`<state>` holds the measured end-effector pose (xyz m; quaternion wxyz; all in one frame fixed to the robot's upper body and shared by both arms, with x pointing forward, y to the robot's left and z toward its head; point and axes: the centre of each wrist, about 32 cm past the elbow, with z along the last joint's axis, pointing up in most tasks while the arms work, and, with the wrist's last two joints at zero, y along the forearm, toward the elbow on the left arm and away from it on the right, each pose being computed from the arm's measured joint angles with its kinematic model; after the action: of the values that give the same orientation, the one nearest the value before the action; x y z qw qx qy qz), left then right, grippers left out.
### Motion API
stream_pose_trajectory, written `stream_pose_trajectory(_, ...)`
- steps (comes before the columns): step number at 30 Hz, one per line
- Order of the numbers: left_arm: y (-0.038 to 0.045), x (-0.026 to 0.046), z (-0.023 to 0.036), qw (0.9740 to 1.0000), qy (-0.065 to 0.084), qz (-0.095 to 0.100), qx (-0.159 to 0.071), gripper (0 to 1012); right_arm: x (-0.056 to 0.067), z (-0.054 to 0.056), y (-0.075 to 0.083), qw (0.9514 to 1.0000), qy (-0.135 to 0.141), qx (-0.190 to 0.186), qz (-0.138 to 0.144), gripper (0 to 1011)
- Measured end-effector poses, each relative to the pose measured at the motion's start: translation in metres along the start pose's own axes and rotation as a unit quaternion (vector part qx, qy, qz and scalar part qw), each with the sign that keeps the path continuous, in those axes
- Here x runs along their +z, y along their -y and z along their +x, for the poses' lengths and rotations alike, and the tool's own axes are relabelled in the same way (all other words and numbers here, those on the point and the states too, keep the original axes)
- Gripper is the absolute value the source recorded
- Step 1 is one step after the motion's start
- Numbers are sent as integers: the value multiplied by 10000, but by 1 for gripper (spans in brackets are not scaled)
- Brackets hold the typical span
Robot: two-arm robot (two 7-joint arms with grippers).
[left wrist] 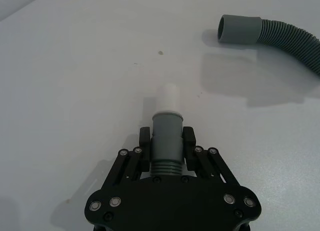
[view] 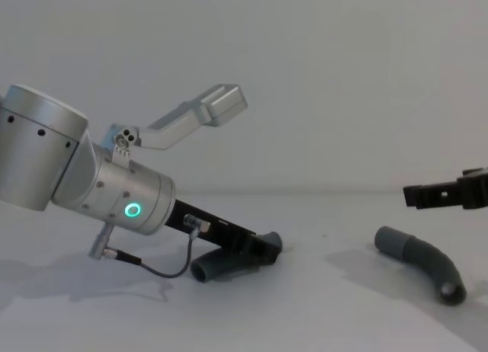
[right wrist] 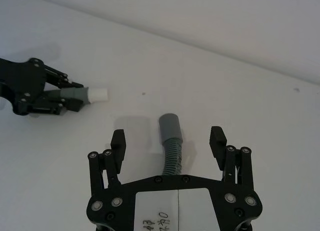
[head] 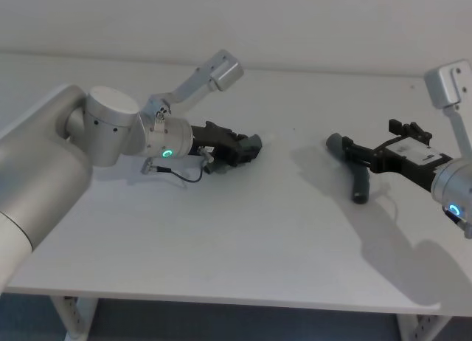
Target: Use both hands to pick up one end of the pipe from the table, align the ends, and insert them.
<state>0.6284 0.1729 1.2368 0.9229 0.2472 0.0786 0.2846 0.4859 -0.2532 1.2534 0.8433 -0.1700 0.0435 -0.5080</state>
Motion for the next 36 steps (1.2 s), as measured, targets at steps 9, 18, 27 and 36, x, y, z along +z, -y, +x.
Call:
stream_pose_trajectory(9,0,0,0,10000,0,0,0,376,24,55,-74,9996,-31,35,-287,1001)
stream_pose_trajectory(18,0,0,0,10000,0,0,0,376,6,103,-161,9989,59,119,-457,1001)
stream_pose_trajectory(27,0,0,0,10000,0,0,0,376,-23,115,-232,9982,101,142,-568,1001)
stream_pose_trajectory(36,0,0,0,10000,0,0,0,377,-52,108,-309,9975,60,93,-695,1001)
